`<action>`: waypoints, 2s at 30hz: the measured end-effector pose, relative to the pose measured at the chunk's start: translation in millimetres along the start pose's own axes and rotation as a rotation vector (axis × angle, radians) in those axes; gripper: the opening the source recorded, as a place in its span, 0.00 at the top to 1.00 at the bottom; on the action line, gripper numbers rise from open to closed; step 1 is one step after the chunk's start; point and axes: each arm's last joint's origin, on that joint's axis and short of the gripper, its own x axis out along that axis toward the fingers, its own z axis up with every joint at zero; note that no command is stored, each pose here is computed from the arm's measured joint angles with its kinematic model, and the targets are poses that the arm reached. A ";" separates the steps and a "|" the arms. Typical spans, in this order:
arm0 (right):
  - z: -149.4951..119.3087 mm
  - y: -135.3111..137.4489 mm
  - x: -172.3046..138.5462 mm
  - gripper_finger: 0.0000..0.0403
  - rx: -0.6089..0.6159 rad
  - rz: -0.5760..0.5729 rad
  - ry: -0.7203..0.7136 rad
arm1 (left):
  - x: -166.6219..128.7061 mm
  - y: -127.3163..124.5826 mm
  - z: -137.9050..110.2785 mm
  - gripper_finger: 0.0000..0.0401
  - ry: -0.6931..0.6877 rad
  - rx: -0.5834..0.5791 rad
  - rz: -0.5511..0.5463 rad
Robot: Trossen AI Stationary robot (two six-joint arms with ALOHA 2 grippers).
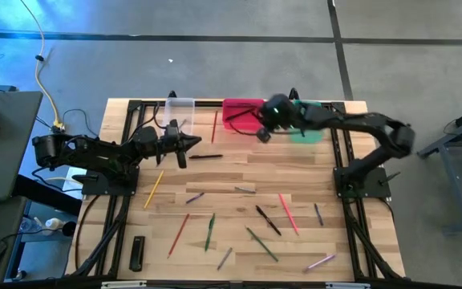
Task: Sort crayons/erasers/pens/pencils in bins
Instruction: Put the black pen into the red bin, then put the top blue crayon into the transparent bin
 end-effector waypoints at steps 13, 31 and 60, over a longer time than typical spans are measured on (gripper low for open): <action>69.4 -38.7 89.7 0.97 -0.293 0.126 0.099 | 0.0 0.5 0.4 1.00 -0.005 0.000 0.020; 32.9 -80.4 173.1 0.97 -0.363 0.125 0.237 | 0.0 0.4 0.4 1.00 -0.006 -0.015 0.019; 74.8 -84.7 103.7 0.99 -0.355 0.145 0.067 | -0.4 4.4 -0.5 1.00 0.001 -0.045 0.072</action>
